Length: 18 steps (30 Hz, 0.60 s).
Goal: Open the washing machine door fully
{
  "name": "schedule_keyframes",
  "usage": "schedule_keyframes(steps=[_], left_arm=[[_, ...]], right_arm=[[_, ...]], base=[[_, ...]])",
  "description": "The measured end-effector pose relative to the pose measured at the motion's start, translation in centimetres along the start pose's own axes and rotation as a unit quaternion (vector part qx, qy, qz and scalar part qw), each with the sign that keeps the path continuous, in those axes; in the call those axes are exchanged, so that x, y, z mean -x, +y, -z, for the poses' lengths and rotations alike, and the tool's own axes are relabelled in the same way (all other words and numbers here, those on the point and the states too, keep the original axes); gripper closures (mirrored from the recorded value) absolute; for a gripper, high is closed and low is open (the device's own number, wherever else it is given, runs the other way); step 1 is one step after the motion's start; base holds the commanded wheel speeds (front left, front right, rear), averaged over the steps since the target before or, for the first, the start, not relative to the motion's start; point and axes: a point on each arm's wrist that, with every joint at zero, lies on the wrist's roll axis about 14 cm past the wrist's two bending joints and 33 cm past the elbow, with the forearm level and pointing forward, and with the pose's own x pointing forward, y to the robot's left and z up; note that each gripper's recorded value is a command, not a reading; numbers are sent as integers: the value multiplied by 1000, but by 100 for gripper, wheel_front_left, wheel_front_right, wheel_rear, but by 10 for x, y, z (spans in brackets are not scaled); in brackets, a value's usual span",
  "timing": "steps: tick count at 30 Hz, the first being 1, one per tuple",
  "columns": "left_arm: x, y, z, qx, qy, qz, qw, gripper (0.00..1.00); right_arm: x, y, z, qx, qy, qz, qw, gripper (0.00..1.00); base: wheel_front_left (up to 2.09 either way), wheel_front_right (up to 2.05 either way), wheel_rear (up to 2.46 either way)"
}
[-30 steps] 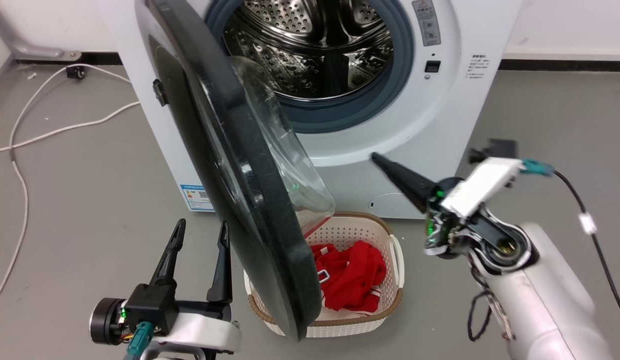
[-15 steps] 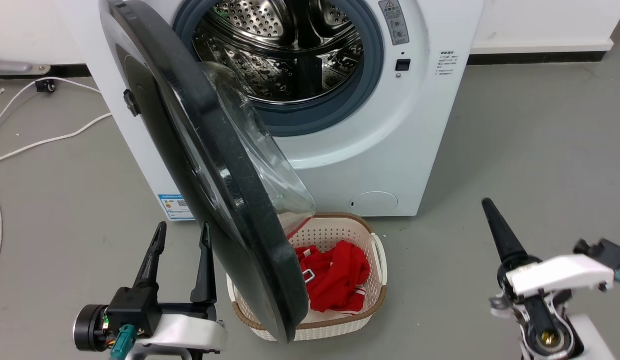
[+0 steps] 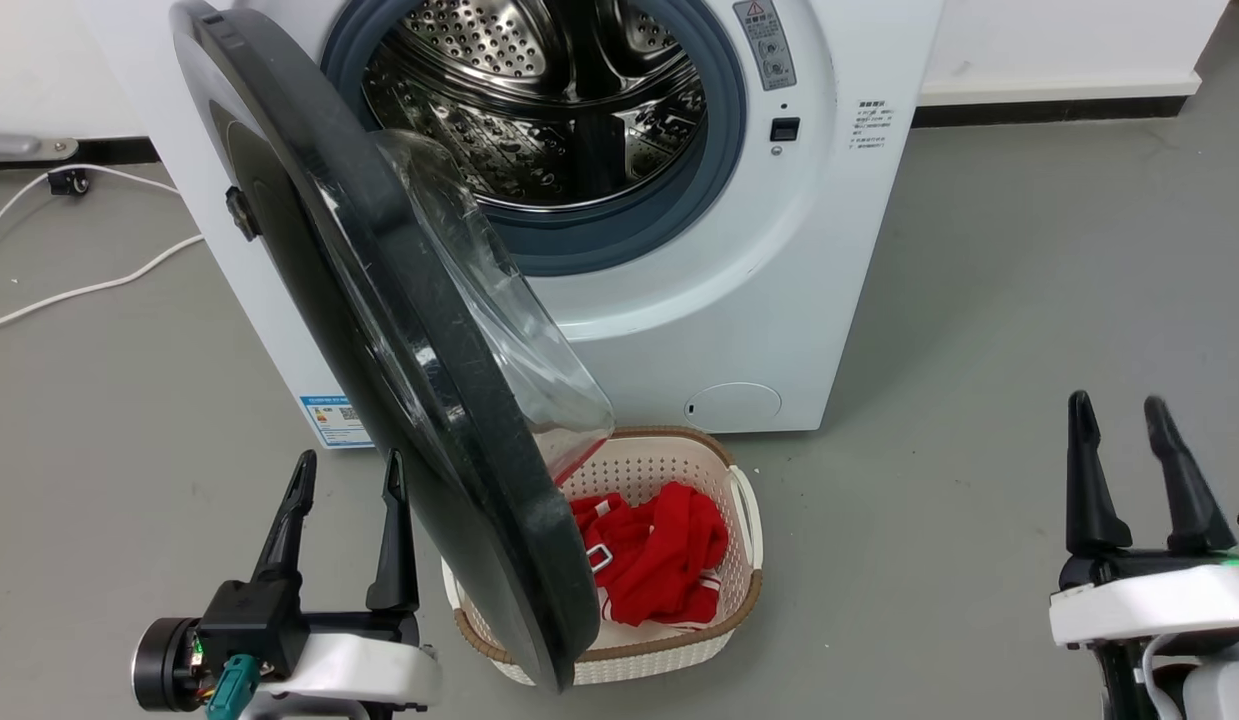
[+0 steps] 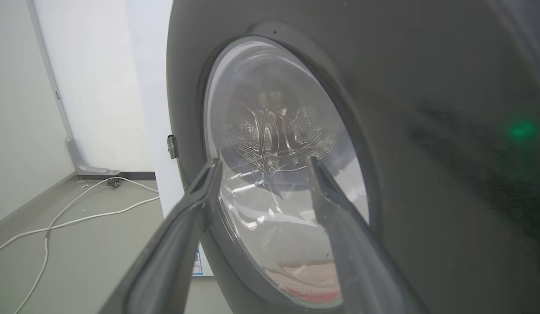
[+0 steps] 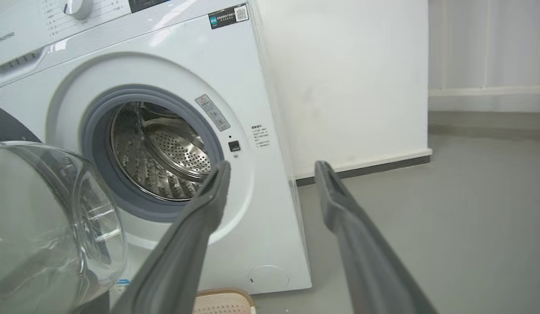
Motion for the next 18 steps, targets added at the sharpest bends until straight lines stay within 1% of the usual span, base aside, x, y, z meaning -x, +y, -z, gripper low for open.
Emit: schedule_keyframes(steps=[3, 6, 8, 11, 15, 18], left_arm=[[0, 0, 0, 0, -1, 0, 1000, 0], [0, 0, -1, 0, -1, 0, 1000, 0], [0, 1, -1, 0, -1, 0, 1000, 0], [0, 1, 0, -2, -1, 1, 1000, 0], [0, 1, 0, -3, 0, 1, 1000, 0], [-1, 1, 0, -3, 0, 1, 1000, 0]], right_arm=[[3, 14, -19, 90, -30, -21, 995, 0], [10, 25, -28, 147, -42, -35, 988, 0], [15, 30, -29, 173, -44, -42, 983, 0], [23, 33, -25, 185, -36, -47, 981, 0], [34, 29, -7, 152, -6, -39, 988, 0], [38, 28, 0, 147, 6, -39, 988, 0]], base=[[0, 0, 0], [0, 0, 0], [0, 0, 0], [0, 0, 0], [0, 0, 0], [0, 0, 0]])
